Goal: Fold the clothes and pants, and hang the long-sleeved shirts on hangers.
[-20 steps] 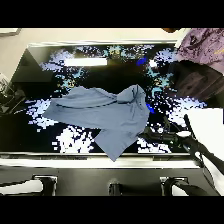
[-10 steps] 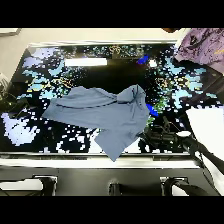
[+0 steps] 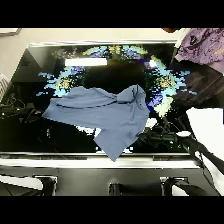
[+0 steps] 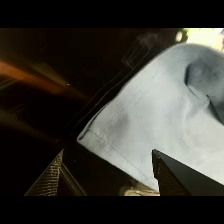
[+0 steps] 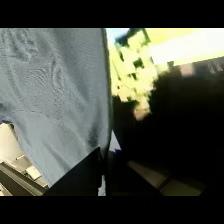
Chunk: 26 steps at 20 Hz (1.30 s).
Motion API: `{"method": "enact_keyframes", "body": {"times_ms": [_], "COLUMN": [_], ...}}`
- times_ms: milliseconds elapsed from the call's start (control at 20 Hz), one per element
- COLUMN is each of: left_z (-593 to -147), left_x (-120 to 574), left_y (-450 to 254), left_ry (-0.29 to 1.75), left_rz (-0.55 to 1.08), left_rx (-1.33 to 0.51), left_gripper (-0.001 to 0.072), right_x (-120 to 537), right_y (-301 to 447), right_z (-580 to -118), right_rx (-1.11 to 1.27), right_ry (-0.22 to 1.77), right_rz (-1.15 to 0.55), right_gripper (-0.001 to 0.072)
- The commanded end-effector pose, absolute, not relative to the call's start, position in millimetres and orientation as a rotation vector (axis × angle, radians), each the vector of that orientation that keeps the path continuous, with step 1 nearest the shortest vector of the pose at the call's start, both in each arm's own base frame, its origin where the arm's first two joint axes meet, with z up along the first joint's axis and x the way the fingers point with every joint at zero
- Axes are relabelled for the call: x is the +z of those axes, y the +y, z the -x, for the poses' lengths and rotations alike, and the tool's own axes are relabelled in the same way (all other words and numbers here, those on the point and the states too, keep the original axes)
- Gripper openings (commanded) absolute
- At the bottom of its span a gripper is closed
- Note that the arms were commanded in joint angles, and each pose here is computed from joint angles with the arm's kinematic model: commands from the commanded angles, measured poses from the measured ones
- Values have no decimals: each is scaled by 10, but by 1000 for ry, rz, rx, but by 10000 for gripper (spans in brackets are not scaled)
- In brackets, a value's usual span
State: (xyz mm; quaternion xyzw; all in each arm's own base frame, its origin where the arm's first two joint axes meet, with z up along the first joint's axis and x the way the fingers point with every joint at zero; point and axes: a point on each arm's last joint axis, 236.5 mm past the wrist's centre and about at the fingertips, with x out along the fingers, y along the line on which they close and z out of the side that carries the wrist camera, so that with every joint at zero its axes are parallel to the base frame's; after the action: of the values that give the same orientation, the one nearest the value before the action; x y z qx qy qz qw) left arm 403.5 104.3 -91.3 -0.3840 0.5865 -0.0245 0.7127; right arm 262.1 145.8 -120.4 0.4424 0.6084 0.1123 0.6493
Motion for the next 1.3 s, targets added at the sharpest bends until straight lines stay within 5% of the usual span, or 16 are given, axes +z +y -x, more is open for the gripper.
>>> {"method": "enact_keyframes", "body": {"times_ms": [0,350,450,550,750,950,1100,1250], "left_z": [-4019,-4050,-4080,-4090,-4263,-4756,-5082,-4971], "left_x": [-1016,-1180,-1188,-1153,-833,146,1427,2998], "left_y": [995,854,851,842,887,941,890,813], "left_ry": [1323,1357,1349,1345,1293,1082,816,498], "left_rz": [861,854,848,855,807,647,510,386], "left_rx": [-74,-88,-82,-90,-125,-151,-158,-112], "left_gripper": [600,593,260,15,14,12,10,11], "right_x": [-1190,-1188,-1182,-1166,-823,152,1497,3072], "right_y": [1464,1467,1474,1496,1544,1468,1339,1170], "right_z": [-2639,-2638,-2633,-2613,-2841,-3628,-4310,-4484], "right_rx": [253,252,255,265,388,527,574,562], "right_ry": [1379,1380,1383,1391,1323,1113,814,490], "right_rz": [-1017,-1021,-1024,-1029,-952,-744,-569,-362], "right_gripper": [32,32,32,32,31,30,30,30]}}
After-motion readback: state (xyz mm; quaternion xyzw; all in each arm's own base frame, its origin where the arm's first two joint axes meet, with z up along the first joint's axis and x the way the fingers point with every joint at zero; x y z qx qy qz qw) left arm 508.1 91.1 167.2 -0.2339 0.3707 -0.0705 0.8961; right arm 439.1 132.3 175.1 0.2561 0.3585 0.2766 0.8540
